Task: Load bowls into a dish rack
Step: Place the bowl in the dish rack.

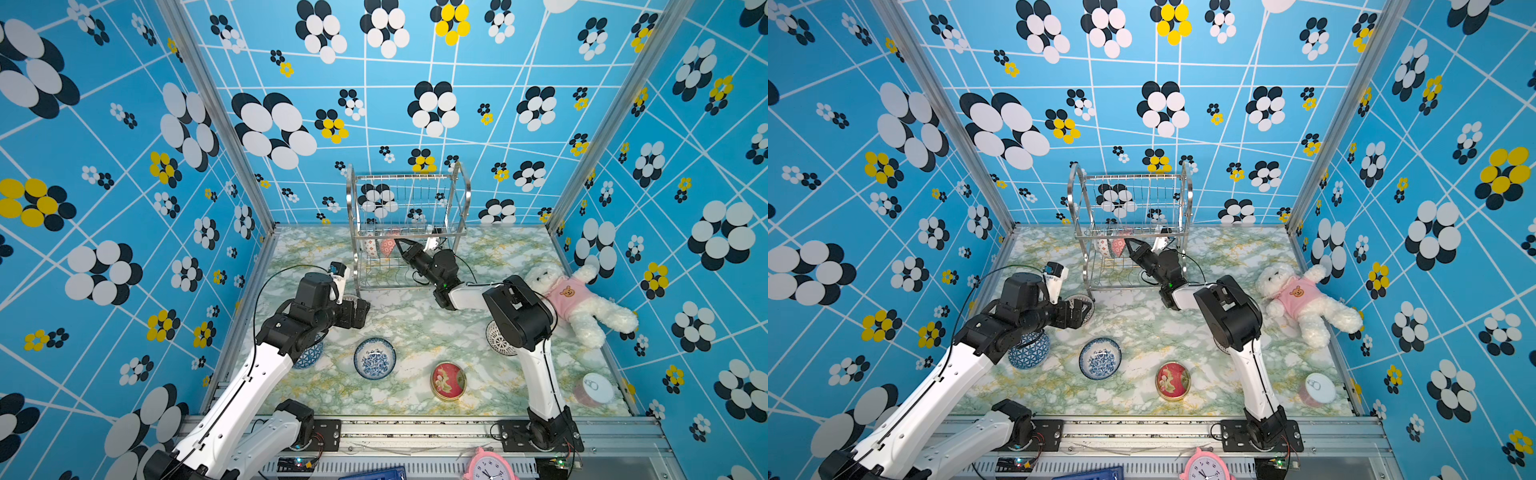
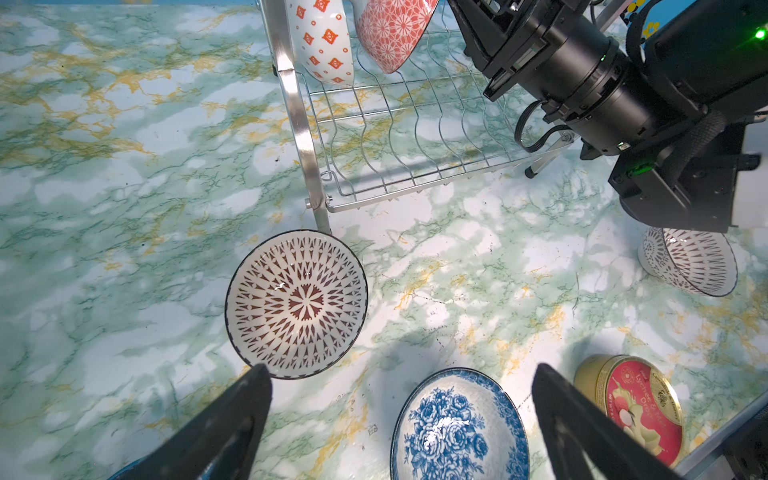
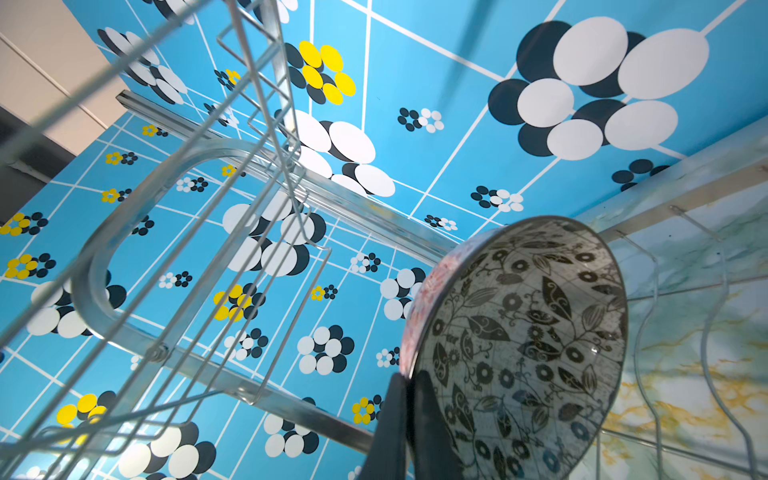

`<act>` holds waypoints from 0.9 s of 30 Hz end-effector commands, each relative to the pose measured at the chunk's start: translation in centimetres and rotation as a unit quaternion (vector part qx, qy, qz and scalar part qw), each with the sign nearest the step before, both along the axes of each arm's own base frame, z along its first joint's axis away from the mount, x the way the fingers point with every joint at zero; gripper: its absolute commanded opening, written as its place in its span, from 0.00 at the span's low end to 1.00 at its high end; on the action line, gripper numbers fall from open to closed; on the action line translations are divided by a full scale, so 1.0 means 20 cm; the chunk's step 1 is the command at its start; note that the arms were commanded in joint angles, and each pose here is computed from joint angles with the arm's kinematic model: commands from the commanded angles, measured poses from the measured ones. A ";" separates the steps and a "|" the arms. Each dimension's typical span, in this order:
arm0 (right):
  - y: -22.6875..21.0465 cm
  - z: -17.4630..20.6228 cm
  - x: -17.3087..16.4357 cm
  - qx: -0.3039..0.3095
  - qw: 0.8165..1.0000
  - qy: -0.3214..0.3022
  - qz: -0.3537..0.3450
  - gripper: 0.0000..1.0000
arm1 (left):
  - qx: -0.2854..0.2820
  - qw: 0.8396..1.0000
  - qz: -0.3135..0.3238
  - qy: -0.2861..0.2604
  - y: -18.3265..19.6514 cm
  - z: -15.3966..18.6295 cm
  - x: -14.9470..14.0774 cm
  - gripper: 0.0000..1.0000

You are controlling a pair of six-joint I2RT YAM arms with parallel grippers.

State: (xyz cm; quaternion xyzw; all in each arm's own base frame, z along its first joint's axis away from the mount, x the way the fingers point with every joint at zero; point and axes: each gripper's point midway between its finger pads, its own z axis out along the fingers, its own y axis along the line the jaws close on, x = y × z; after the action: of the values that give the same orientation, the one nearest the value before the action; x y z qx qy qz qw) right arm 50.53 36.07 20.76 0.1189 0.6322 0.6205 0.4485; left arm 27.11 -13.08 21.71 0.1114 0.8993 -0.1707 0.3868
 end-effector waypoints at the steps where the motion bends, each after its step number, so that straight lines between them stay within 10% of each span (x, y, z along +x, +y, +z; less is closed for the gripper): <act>1: 0.03 0.05 0.02 0.008 1.000 -0.011 0.024 0.00 | 0.005 1.000 -0.009 0.006 -0.01 -0.03 0.00 0.99; 27: 0.19 -0.04 0.07 -0.017 0.991 0.026 0.127 0.00 | 0.006 1.000 -0.011 0.009 -0.02 -0.04 0.00 0.99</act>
State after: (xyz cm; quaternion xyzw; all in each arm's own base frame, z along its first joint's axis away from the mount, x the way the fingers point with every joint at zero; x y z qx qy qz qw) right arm 52.95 38.37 18.58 0.0822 0.6749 0.6325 0.3711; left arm 27.22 -13.13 21.34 0.1115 0.9021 -0.1691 0.3810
